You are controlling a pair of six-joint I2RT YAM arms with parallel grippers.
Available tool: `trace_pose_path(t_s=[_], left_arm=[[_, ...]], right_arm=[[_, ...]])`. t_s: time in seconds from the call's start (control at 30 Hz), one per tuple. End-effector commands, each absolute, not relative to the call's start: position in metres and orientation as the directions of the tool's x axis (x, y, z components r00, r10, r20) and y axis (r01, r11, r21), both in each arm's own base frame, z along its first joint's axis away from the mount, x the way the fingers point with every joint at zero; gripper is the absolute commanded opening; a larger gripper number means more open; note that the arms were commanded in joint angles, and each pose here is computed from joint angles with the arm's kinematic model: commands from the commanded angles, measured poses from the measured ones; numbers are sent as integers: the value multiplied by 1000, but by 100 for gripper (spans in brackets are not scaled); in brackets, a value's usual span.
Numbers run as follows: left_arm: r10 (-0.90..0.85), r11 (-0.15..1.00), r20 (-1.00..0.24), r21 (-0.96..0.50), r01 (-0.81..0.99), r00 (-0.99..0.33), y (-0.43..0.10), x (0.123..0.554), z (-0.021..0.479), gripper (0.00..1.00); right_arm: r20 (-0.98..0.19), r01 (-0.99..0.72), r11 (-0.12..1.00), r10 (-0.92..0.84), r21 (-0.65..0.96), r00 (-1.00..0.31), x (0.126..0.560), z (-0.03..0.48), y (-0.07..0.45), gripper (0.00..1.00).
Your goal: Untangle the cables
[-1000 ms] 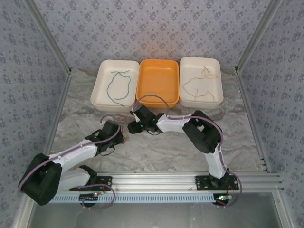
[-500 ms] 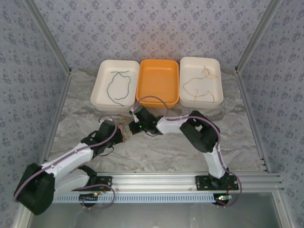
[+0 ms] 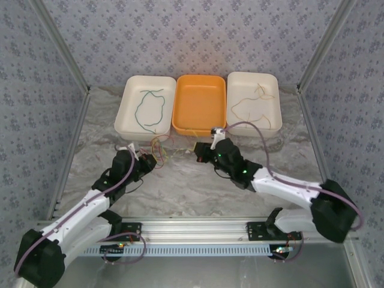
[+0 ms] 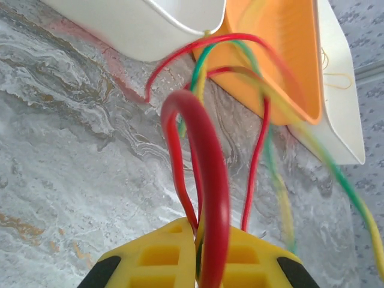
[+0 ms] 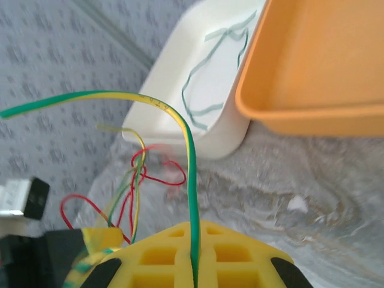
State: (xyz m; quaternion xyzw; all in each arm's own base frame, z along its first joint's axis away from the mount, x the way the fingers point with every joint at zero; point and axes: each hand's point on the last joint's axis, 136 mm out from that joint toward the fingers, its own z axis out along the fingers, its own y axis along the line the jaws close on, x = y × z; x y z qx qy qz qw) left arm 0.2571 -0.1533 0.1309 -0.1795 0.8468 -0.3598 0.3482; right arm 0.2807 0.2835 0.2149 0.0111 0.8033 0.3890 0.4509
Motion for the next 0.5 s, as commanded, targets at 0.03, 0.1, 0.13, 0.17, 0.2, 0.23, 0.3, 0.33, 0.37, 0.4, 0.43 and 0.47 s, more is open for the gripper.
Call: trace_pose_path(t_s=[0.03, 0.1, 0.13, 0.17, 0.2, 0.23, 0.3, 0.33, 0.37, 0.4, 0.43, 0.47], left_arm=[[-602, 620, -428, -782, -57, -674, -155, 265, 144, 0], [-605, 616, -425, -785, -58, -673, -155, 264, 142, 0], [-606, 614, -423, -787, -58, -674, -155, 264, 142, 0], [-605, 613, -422, -788, -56, -675, -155, 264, 141, 0], [-602, 613, -422, -788, -54, -678, -156, 263, 140, 0], [-602, 613, -422, -788, -54, -678, -156, 263, 140, 0], [-602, 627, -428, -776, -67, -674, -152, 261, 137, 0], [-601, 637, -434, -767, -75, -671, -149, 260, 136, 0], [-601, 653, -438, -752, -94, -669, -144, 259, 132, 0], [-601, 668, -440, -736, -115, -667, -140, 257, 129, 0], [-604, 678, -442, -723, -135, -663, -135, 256, 126, 0], [-606, 690, -444, -707, -157, -660, -129, 254, 121, 0]], right_arm=[[-716, -194, 738, 500, 647, -488, 283, 239, 223, 0], [-714, -180, 734, 523, 655, -465, 280, 249, 203, 0], [-712, -178, 732, 528, 658, -462, 279, 252, 197, 0], [-712, -176, 730, 533, 660, -458, 278, 256, 192, 0], [-714, -178, 730, 536, 660, -450, 278, 260, 187, 0], [-717, -173, 734, 537, 657, -445, 277, 263, 184, 0], [-726, -163, 744, 539, 648, -427, 275, 269, 174, 0], [-730, -155, 750, 539, 643, -420, 274, 271, 169, 0], [-734, -144, 756, 542, 639, -409, 273, 274, 161, 0], [-736, -138, 757, 549, 639, -397, 271, 279, 154, 0], [-739, -135, 759, 552, 637, -386, 270, 284, 148, 0], [-742, -127, 762, 556, 635, -374, 268, 289, 140, 0]])
